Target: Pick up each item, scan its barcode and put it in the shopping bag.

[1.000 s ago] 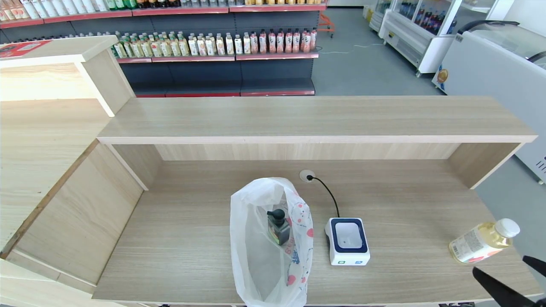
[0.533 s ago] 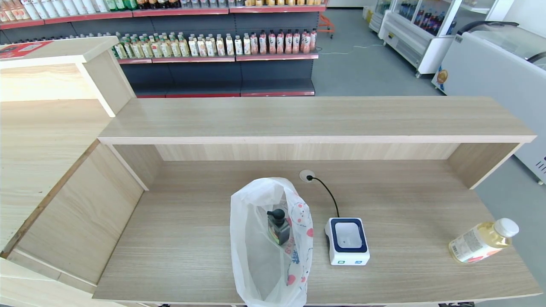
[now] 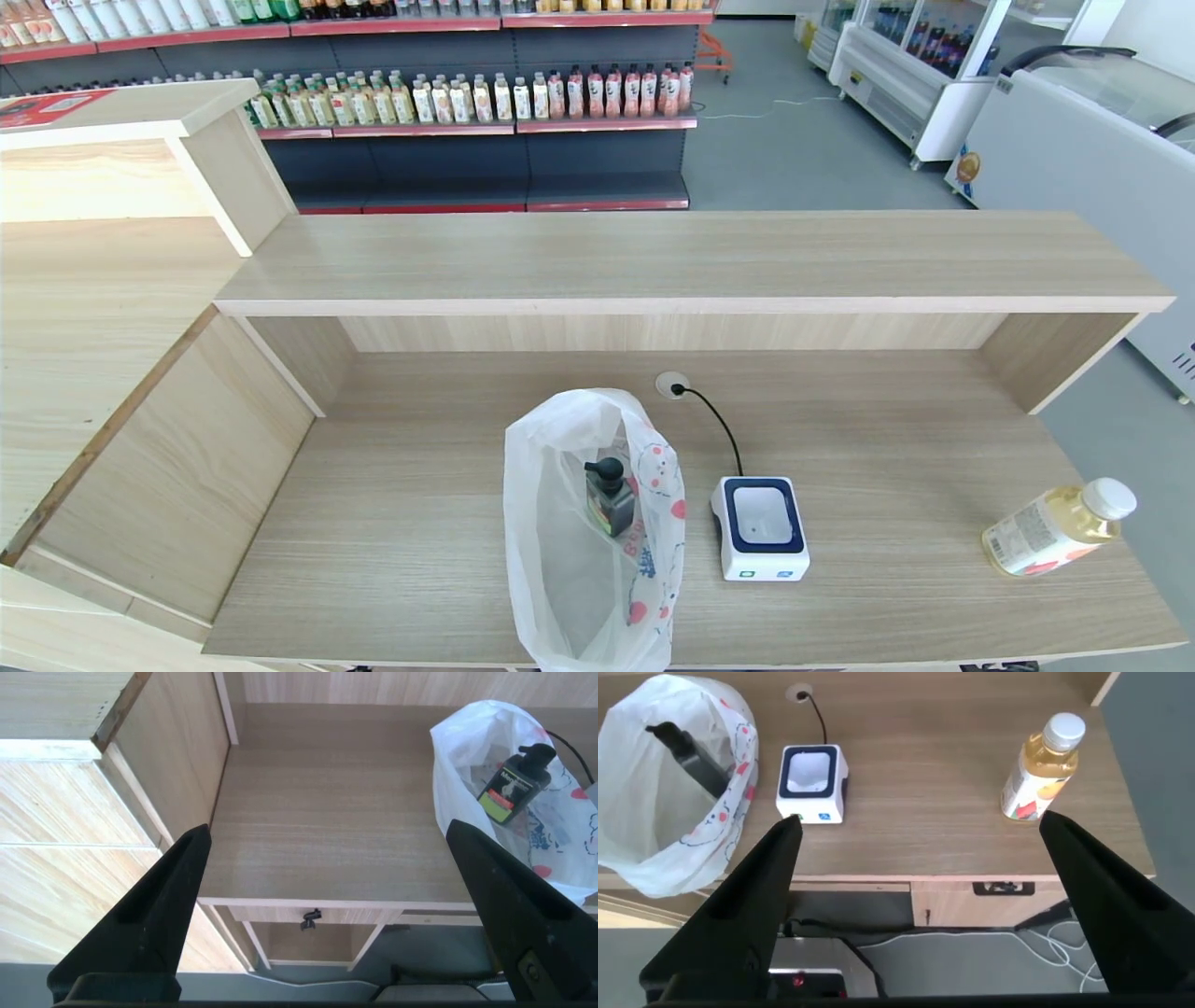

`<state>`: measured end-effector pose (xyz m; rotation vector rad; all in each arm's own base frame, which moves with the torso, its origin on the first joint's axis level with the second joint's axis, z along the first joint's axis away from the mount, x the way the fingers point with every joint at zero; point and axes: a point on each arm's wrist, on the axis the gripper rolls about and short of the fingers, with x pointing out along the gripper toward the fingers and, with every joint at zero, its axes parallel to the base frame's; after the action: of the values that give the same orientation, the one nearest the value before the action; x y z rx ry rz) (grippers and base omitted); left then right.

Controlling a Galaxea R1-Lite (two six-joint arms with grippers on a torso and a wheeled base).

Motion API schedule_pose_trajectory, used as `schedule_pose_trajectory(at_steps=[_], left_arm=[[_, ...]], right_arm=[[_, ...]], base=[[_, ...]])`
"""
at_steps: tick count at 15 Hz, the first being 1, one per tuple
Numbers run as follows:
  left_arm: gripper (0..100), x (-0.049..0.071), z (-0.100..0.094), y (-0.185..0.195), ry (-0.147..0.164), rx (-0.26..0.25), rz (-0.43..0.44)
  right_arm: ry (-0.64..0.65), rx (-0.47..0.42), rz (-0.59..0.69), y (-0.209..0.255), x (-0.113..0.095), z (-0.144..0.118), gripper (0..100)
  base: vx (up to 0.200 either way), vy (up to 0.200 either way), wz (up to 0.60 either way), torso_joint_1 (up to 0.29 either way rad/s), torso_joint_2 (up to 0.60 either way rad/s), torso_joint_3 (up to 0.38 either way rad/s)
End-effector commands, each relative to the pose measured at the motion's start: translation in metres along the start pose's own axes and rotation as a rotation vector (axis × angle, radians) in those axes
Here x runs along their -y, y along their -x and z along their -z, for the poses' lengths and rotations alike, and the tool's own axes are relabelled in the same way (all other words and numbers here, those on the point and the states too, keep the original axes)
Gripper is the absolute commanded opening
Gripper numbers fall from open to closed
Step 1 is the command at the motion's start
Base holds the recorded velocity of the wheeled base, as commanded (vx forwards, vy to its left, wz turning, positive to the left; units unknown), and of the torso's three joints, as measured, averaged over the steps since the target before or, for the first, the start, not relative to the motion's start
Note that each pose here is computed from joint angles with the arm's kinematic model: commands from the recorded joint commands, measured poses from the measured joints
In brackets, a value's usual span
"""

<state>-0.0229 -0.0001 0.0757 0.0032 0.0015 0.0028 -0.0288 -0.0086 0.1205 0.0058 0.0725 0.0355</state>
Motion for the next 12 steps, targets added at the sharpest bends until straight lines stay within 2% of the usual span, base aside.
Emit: schedule_pose_trajectory(at_steps=[1,12], left_arm=[[100,0.000,0.000,0.000,0.000,0.000,0.000],[100,0.000,0.000,0.000,0.002,0.000,0.000]], right_arm=[[-0.001,0.003,-0.019,-0.003,-0.005,-0.006,100],[0.004,-0.029,-0.004,-0.001,-0.005,0.013,100]], base=[[0.000,0.000,0.00,0.000,0.00,0.000],[0.000,0.000,0.00,0.000,0.00,0.000]])
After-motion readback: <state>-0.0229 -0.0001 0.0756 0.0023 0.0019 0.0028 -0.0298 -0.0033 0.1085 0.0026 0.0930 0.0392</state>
